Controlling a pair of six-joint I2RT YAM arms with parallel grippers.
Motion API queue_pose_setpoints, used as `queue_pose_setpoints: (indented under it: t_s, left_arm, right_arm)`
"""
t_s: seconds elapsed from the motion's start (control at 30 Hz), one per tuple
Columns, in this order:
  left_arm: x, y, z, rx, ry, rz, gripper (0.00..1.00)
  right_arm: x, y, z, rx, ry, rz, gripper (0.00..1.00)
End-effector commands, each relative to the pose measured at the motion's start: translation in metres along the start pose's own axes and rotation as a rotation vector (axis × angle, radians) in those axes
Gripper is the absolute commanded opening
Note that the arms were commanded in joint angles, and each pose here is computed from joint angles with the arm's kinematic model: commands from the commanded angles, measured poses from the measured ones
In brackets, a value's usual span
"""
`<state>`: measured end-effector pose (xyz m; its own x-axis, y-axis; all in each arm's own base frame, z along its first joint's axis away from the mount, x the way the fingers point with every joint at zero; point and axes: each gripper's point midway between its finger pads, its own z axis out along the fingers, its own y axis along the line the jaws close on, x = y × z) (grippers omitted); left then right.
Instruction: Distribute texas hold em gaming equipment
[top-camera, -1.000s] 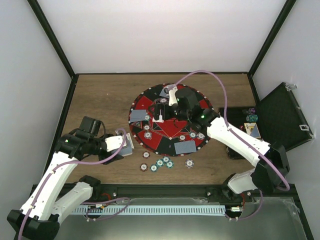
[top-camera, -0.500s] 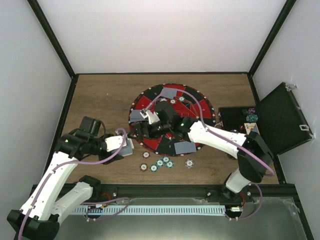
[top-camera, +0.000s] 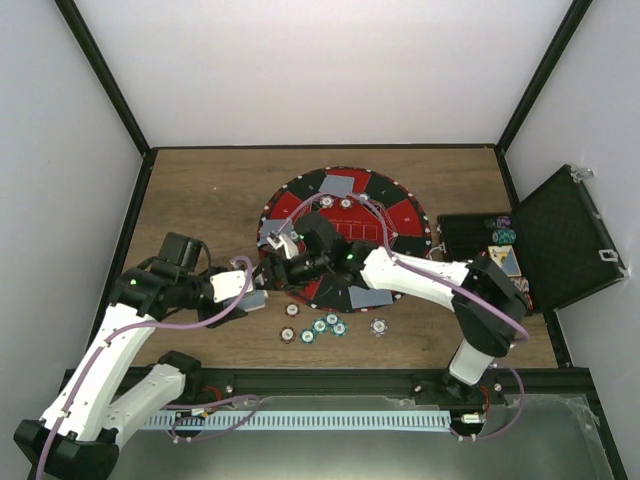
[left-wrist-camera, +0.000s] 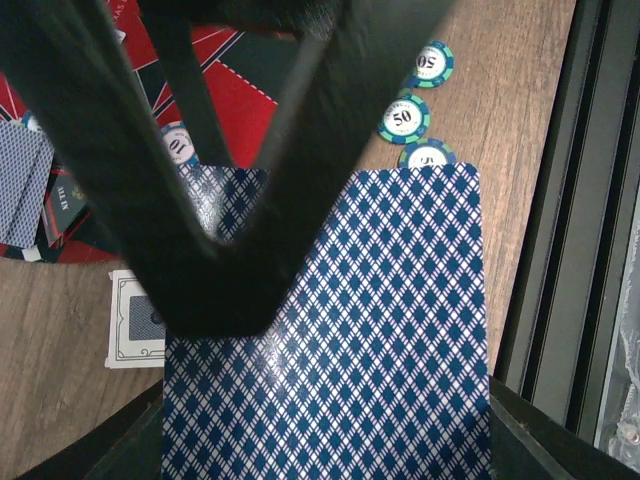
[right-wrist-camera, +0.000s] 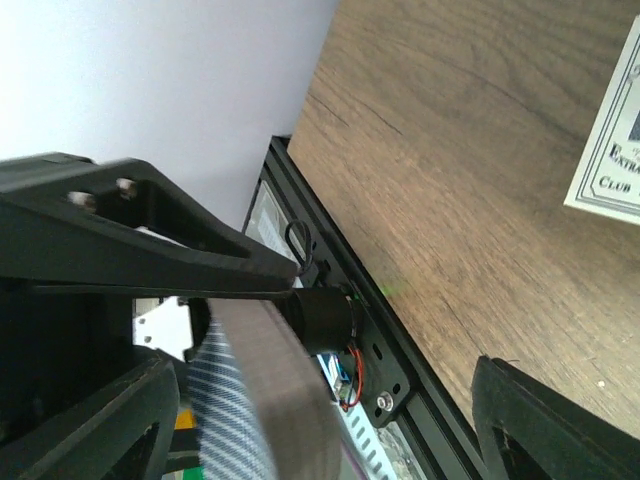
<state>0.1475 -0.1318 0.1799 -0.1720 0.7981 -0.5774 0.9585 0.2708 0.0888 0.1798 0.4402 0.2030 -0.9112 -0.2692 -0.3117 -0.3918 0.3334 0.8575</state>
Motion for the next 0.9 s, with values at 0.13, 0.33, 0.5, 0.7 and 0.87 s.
queue_pose_setpoints:
  t_s: [0.13, 0.33, 0.5, 0.7, 0.87]
  left_arm:
    - [-0.012, 0.005, -0.006, -0.022, -0.049, 0.039, 0.10]
    - [-0.013, 0.005, -0.005, -0.020, -0.051, 0.039, 0.10]
    - [-0.012, 0.005, -0.005, -0.020, -0.050, 0.038, 0.10]
    - [-0.013, 0.004, -0.006, -0.020, -0.053, 0.041, 0.10]
    - [-0.015, 0.004, -0.007, -0.019, -0.061, 0.043, 0.10]
  right_arm:
    - [0.020, 0.007, 0.020, -0.073, 0.067, 0.024, 0.82]
    - [0.023, 0.007, 0.031, -0.144, 0.091, 0.048, 0.81]
    - [0.022, -0.004, 0.036, -0.131, 0.097, 0.072, 0.78]
    - [0.018, -0.027, 0.021, -0.086, 0.061, 0.103, 0.75]
    - [0.022, -0.046, 0.014, -0.028, 0.054, 0.119, 0.69]
